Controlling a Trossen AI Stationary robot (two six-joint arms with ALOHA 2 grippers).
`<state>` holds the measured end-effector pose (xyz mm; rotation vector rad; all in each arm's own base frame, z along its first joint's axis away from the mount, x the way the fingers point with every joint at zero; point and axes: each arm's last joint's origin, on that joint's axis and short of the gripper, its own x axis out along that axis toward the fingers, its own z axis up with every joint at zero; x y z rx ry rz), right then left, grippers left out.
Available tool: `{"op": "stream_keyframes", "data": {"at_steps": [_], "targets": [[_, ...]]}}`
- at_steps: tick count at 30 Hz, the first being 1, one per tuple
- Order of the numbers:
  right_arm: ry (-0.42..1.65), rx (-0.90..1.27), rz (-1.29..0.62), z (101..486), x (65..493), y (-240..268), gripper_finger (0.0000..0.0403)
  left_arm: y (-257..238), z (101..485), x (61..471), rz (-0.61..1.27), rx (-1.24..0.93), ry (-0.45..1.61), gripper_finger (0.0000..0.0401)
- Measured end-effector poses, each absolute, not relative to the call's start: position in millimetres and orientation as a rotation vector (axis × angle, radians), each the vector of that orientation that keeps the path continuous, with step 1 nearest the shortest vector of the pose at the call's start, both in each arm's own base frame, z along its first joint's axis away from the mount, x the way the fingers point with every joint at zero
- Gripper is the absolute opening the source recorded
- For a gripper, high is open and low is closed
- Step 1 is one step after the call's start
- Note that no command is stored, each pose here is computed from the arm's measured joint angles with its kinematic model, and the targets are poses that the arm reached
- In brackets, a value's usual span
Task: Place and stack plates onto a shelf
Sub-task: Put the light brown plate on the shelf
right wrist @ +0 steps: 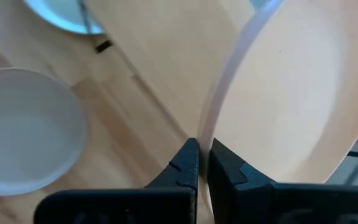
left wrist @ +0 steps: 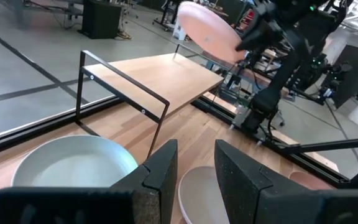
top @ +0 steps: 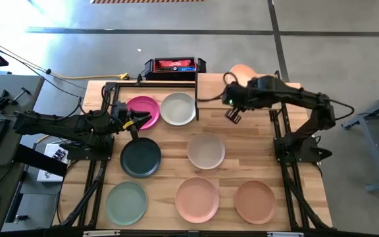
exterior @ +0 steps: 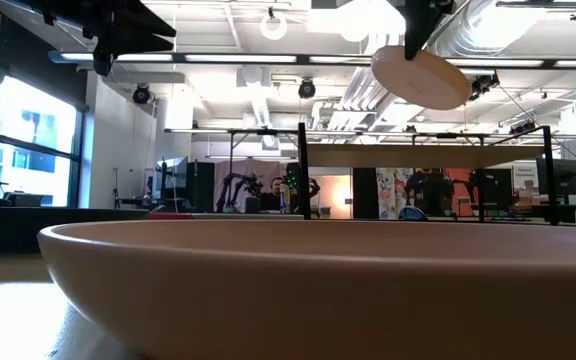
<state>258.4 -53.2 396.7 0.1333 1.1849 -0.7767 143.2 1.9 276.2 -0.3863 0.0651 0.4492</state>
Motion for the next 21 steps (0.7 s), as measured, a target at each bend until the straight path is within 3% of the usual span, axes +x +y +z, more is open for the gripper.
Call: {"op": "stream_keyframes", "data": {"at_steps": [9, 21], "targets": [[1.283, 0.140, -0.829, 377.9, 232.0, -74.3, 0.0000, 2.0, 276.3, 143.2, 0.453, -0.386, 0.064, 0.0094], [1.463, 0.018, -0.707, 342.5, 215.8, -72.4, 0.0000, 2.8, 276.4, 142.8, 0.484, -0.381, 0.056, 0.0094]]}}
